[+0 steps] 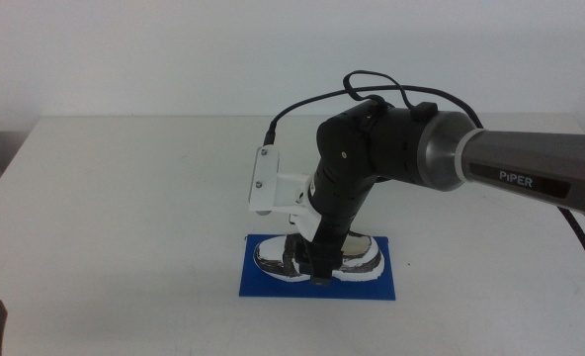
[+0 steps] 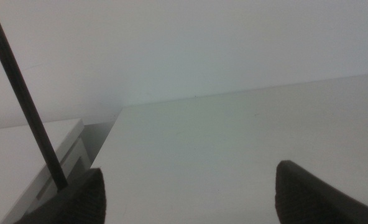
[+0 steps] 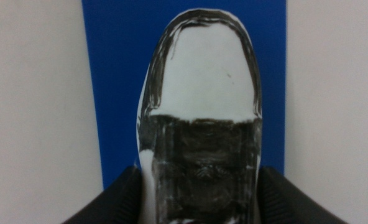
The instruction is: Use one arm to grab the shoe from the table and place it on the mat.
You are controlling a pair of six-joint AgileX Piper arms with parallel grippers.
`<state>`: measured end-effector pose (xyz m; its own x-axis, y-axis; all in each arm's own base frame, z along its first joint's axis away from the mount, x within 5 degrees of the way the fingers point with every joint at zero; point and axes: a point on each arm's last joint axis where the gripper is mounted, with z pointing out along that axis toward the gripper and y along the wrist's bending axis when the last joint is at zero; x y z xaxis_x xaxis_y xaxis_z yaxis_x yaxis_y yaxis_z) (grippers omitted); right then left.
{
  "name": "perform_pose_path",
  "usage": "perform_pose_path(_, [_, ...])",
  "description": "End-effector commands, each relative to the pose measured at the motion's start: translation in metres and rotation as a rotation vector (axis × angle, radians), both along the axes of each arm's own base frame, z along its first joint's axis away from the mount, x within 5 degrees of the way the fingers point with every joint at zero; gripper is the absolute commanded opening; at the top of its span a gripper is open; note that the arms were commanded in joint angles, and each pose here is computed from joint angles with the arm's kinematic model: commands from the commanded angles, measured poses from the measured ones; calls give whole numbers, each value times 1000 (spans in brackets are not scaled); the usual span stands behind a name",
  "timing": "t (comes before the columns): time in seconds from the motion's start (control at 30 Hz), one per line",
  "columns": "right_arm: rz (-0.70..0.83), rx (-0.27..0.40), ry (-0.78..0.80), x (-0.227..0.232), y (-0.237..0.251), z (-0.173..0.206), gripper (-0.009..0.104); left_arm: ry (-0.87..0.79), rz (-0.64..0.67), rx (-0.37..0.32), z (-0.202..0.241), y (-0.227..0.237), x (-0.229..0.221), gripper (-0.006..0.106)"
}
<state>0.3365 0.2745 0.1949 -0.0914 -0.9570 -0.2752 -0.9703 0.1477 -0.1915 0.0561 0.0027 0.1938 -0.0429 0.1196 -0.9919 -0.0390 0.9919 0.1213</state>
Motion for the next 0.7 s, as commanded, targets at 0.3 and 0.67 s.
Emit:
perform_pose_path(0.3, [-5,88,-102,5,-1,33,-4,-84,-8,-11,6,-1,0,94])
perform_pose_path(0.67, [-33,168,-138,-3,-4,65,73,-84,-8,-11,6,-1,0,94])
